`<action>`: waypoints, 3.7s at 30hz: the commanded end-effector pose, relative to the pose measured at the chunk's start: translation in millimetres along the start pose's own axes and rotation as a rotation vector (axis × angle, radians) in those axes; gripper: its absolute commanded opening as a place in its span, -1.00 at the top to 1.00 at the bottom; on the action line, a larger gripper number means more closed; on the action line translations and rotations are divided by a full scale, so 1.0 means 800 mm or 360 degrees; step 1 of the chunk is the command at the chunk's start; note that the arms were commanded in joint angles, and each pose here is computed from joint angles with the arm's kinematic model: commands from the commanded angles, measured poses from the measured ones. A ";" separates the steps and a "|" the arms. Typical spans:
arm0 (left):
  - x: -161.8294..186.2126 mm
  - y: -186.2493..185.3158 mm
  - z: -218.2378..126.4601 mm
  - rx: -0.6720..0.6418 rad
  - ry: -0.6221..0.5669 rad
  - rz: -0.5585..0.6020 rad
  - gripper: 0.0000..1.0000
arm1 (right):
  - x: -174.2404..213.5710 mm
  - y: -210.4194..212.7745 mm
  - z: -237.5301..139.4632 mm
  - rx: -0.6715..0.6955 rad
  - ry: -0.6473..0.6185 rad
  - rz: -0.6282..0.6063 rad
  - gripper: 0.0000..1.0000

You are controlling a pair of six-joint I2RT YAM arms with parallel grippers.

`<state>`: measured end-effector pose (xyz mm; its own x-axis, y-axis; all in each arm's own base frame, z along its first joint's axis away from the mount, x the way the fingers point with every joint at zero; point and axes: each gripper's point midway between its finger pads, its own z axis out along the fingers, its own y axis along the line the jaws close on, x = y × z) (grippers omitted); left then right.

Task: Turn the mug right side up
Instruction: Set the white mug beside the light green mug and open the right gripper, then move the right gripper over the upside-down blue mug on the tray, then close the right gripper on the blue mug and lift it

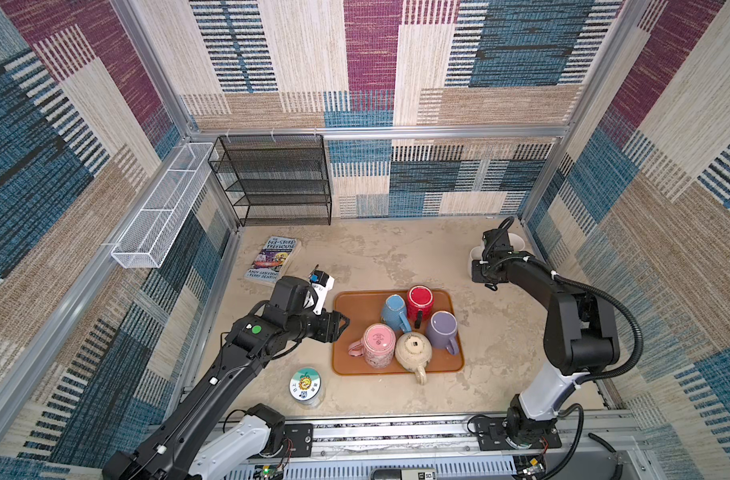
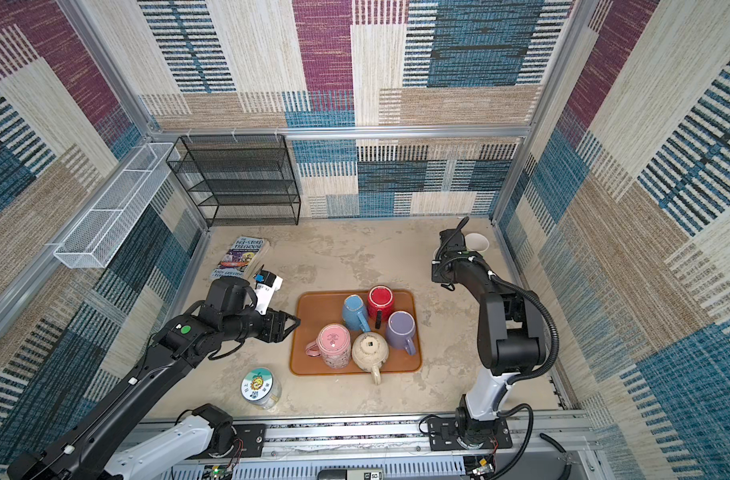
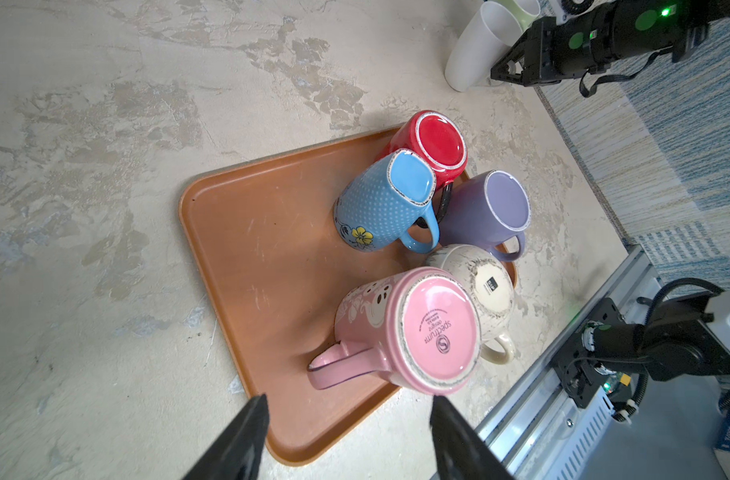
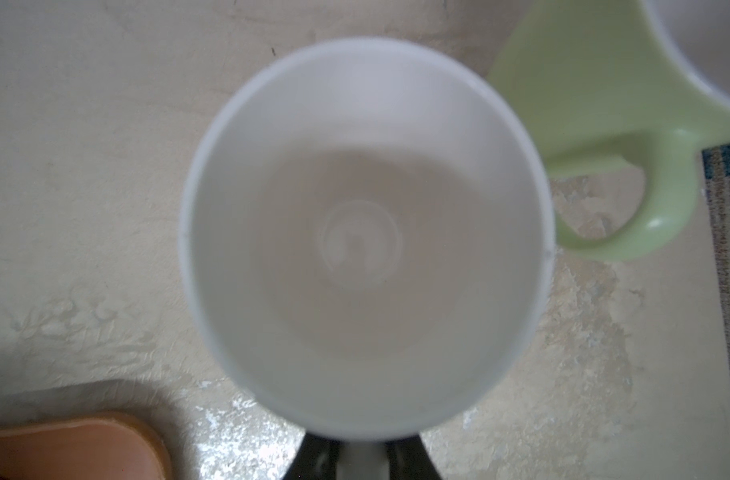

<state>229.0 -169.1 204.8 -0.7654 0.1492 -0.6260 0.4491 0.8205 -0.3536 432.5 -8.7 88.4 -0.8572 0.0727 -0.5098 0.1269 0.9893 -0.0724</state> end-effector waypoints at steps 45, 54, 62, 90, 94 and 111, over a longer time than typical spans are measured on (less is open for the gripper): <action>0.009 0.001 0.023 0.0032 0.0141 -0.0041 -0.33 | -0.031 0.029 -0.118 -0.0206 -0.0310 0.0039 -0.40; 0.001 0.013 0.027 -0.0063 0.0163 -0.0052 -0.32 | 0.032 0.149 -0.166 -0.0488 -0.0240 -0.0293 -0.37; -0.004 0.022 0.020 -0.0151 0.0149 -0.0049 -0.32 | 0.098 0.224 -0.184 -0.0692 -0.0107 -0.0503 -0.14; -0.001 0.034 0.029 -0.0169 0.0142 -0.0066 -0.33 | 0.186 0.316 -0.147 -0.0766 0.0197 -0.0784 0.07; 0.001 0.035 0.030 -0.0167 0.0141 -0.0065 -0.32 | 0.185 0.321 -0.136 -0.0733 0.0219 -0.0793 0.20; -0.004 0.038 0.031 -0.0122 0.0124 -0.0098 -0.32 | 0.171 0.333 -0.120 -0.0653 0.0235 -0.0834 0.95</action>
<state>256.0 -155.0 177.4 -0.8332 0.1274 -0.5381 0.3434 0.8819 -0.3229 300.2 276.5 81.6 -0.8205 -0.4338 -0.3723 -0.4926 0.8670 0.0753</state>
